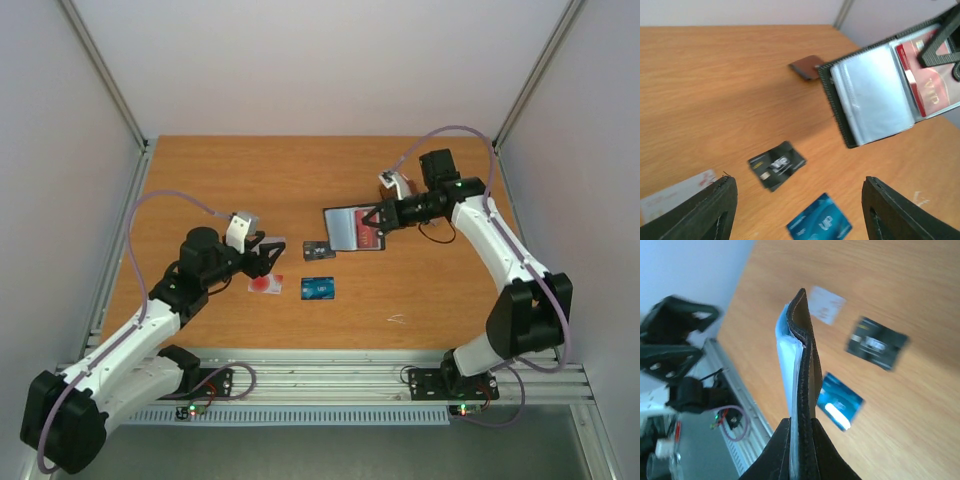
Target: Take the credit cards out of the card holder
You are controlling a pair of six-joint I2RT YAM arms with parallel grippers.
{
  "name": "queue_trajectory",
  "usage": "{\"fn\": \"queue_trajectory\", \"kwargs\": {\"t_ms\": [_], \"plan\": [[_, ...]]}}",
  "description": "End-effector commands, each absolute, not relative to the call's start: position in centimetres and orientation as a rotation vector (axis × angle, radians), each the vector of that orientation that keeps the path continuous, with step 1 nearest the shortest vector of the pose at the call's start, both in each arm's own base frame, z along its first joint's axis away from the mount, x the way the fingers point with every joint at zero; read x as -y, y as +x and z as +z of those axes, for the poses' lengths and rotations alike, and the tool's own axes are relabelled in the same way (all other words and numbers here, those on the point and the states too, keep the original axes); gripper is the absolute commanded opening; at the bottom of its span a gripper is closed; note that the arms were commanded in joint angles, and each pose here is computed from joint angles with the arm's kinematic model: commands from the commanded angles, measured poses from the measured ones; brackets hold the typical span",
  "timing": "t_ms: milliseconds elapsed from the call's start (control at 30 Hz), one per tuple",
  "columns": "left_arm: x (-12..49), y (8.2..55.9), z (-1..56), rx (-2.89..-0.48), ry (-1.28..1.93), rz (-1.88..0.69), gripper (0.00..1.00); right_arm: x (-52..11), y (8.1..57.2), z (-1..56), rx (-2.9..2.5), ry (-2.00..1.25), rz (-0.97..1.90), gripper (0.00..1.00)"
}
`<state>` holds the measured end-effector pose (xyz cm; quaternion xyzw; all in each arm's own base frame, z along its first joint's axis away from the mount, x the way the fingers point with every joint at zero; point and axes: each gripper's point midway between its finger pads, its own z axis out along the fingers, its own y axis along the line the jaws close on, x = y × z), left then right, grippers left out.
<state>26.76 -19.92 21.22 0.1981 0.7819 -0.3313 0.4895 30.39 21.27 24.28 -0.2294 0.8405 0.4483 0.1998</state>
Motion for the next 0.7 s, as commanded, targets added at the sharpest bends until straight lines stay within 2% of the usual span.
{"fn": "queue_trajectory", "kwargs": {"t_ms": [0,67,267,300,367,467,500,533,667], "plan": [[17.2,28.3,20.4,-1.907,0.344,-0.641,0.69,-15.8,31.2,18.0,-2.714,-0.207,1.203,0.01],[17.0,28.1,20.2,-1.907,0.348,-0.636,0.71,-14.1,31.4,15.7,-2.804,-0.096,1.176,0.01],[15.9,28.0,19.4,-1.916,0.325,-0.594,0.83,-9.8,32.7,9.8,-2.98,0.099,1.02,0.03],[15.6,28.1,19.2,-1.921,0.311,-0.581,0.84,-9.4,33.0,9.1,-2.997,0.111,0.996,0.09],[14.8,28.3,18.9,-1.931,0.271,-0.561,0.86,-8.3,33.6,8.1,-3.034,0.146,0.906,0.3],[13.8,28.5,18.7,-1.938,0.224,-0.535,0.91,-4.7,34.3,7.1,-3.074,0.22,0.605,0.71],[13.4,28.5,18.6,-1.94,0.208,-0.526,0.97,-3.1,34.6,7.2,-3.068,0.253,0.489,0.91],[13.0,28.6,18.7,-1.937,0.191,-0.513,0.99,-1.7,34.9,7.8,-3.043,0.287,0.405,0.98],[10.3,29.5,18.1,-1.931,0.053,-0.421,0.99,1.4,36.9,13.0,-2.81,0.324,0.302,0.99]]}}
